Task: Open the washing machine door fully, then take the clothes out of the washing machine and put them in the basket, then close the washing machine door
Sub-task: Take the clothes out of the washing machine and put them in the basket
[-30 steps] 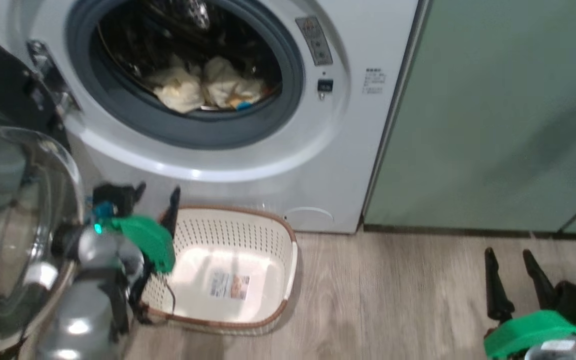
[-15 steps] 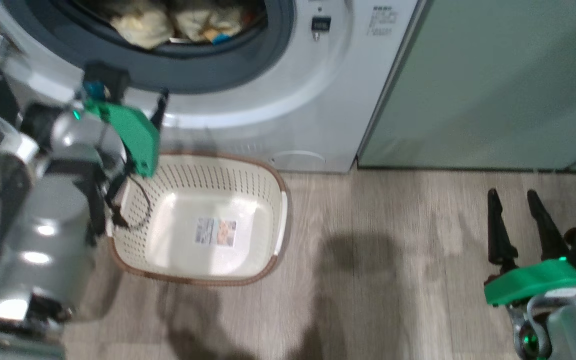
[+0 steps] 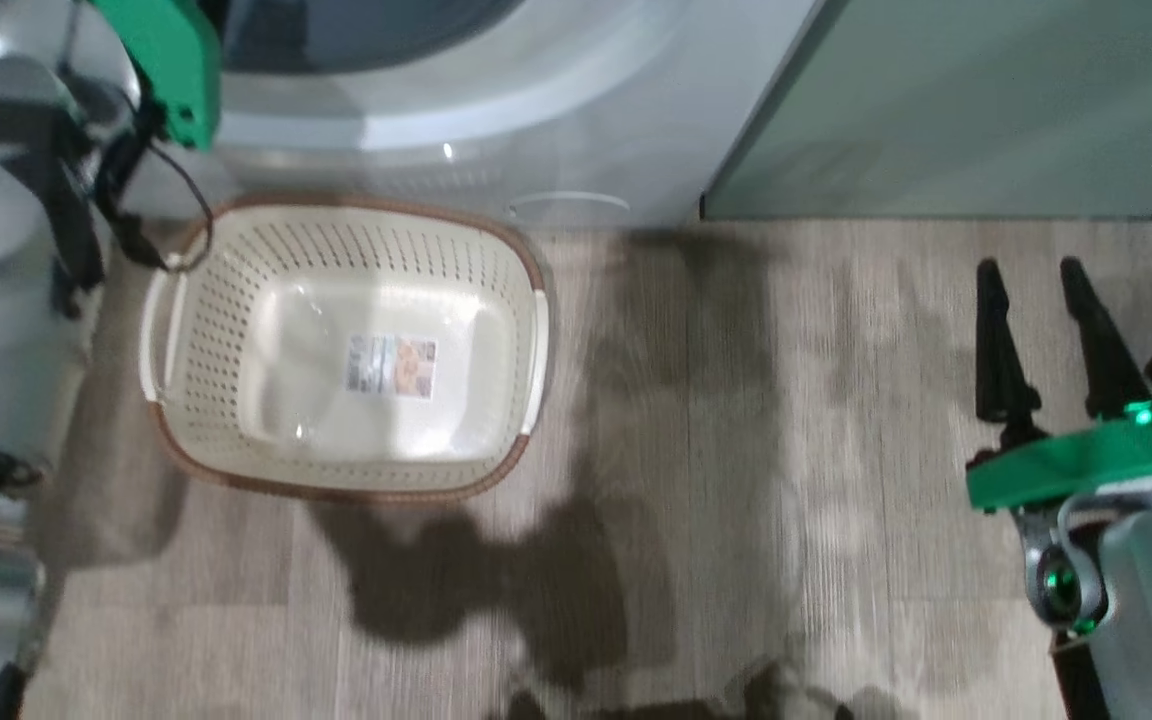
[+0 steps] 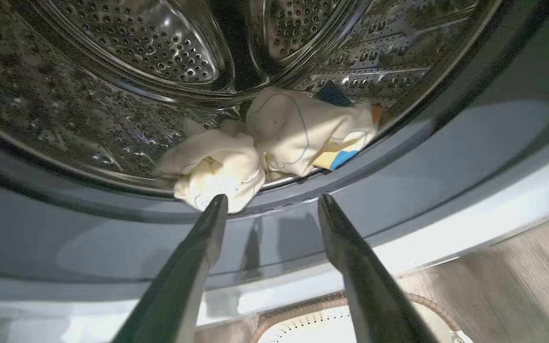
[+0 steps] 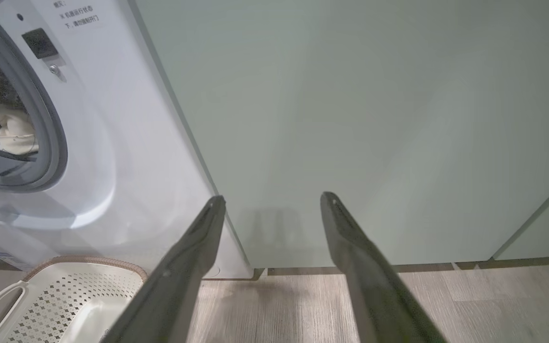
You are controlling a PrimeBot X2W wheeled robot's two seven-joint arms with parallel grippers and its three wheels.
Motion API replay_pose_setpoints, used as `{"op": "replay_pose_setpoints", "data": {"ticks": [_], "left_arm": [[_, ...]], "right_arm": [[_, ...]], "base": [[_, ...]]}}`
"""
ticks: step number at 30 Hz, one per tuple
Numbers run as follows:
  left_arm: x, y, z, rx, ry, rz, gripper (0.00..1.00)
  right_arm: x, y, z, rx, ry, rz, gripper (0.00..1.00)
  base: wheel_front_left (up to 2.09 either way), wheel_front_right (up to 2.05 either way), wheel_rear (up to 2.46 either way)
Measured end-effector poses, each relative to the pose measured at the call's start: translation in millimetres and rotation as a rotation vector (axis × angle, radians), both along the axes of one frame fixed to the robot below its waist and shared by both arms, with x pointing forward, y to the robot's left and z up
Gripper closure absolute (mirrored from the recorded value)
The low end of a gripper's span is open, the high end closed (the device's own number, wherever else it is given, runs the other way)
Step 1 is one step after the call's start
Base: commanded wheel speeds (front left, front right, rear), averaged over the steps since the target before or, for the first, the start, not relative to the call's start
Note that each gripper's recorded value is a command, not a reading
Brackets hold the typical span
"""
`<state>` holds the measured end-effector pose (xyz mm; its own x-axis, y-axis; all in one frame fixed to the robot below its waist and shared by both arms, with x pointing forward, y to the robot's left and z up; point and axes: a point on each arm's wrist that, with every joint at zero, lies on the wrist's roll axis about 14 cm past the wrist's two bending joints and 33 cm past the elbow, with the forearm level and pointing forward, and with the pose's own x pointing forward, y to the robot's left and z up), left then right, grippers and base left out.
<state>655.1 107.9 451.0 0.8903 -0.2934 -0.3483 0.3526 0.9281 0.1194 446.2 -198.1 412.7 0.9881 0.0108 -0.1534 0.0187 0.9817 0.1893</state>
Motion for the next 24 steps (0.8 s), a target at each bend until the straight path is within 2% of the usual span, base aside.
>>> {"op": "replay_pose_setpoints", "data": {"ticks": [12,19,24], "left_arm": [[44.9,4.8,-35.3,0.087,0.044,-0.024,0.0],[55.1,-1.1,-55.9,0.109,0.067,-0.043,0.0],[68.3,4.2,-63.4,0.162,0.065,-0.022,0.0]], "right_arm": [[18.3,1.0,-35.7,0.001,0.065,0.012,0.0],[24.4,2.5,-48.9,0.0,0.087,0.021,0.0],[29.9,4.6,-56.9,0.005,0.098,0.03,0.0]], "base": [[0.0,0.0,0.0],[0.0,0.0,0.0],[0.0,0.0,0.0]]}}
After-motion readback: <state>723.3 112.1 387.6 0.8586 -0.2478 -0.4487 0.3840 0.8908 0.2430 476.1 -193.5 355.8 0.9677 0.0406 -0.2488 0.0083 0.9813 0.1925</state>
